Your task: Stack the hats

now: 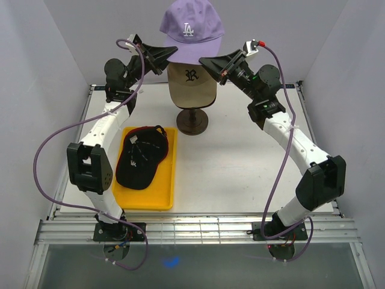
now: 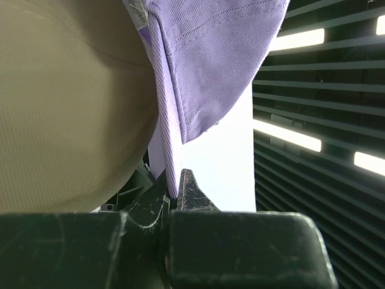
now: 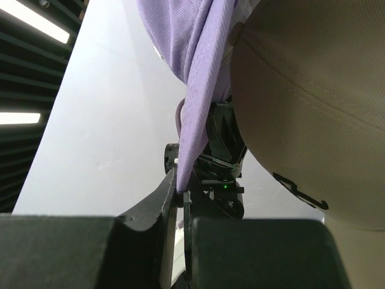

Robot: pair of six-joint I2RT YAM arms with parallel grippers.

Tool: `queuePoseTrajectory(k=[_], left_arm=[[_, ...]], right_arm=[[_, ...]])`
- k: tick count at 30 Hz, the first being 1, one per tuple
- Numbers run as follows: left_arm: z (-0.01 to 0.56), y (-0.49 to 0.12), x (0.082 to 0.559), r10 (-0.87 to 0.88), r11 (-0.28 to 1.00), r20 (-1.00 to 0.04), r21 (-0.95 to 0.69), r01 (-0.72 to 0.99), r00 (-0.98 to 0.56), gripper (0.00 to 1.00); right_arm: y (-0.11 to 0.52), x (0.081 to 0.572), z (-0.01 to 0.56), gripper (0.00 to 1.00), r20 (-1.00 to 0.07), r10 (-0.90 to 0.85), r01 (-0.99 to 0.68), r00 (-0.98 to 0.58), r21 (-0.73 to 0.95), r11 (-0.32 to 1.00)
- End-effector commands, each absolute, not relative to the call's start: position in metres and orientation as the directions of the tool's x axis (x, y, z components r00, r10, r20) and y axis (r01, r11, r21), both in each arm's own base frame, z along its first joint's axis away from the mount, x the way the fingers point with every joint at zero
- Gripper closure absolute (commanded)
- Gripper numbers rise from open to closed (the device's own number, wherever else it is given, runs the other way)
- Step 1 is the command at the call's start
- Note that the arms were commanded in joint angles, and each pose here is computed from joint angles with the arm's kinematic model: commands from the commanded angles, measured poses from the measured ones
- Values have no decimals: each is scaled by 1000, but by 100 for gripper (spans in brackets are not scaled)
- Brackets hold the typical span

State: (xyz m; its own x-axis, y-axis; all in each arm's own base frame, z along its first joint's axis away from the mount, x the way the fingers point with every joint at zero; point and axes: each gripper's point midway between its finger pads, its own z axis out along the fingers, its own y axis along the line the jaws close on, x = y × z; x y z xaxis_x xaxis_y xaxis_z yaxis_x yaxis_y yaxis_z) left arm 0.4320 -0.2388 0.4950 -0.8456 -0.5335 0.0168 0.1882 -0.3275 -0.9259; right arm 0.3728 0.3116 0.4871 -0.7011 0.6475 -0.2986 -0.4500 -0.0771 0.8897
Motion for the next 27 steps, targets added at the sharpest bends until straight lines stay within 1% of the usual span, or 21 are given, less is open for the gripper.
queuePoseTrajectory(k=[1,8,19,27], left_arm=[[540,-238,379,-511,-337,-139,-876,346,-848,100],[543,-236,362,-502,-334,-170,-866,371,-848,100],[509,-233,352,-500,-321,-135,-888,328,-856,100],[503,-233,347,-498,-318,-135,-891,325,-857,100]], right_arm=[[327,336,487,92,-408,544,-526,-733,847,-74],[326,333,475,92,-408,539,-516,-737,855,-58],[321,335,453,92,-365,527,-468,-767,881,-71],[309,339,443,92,-333,542,-438,-772,896,-73]])
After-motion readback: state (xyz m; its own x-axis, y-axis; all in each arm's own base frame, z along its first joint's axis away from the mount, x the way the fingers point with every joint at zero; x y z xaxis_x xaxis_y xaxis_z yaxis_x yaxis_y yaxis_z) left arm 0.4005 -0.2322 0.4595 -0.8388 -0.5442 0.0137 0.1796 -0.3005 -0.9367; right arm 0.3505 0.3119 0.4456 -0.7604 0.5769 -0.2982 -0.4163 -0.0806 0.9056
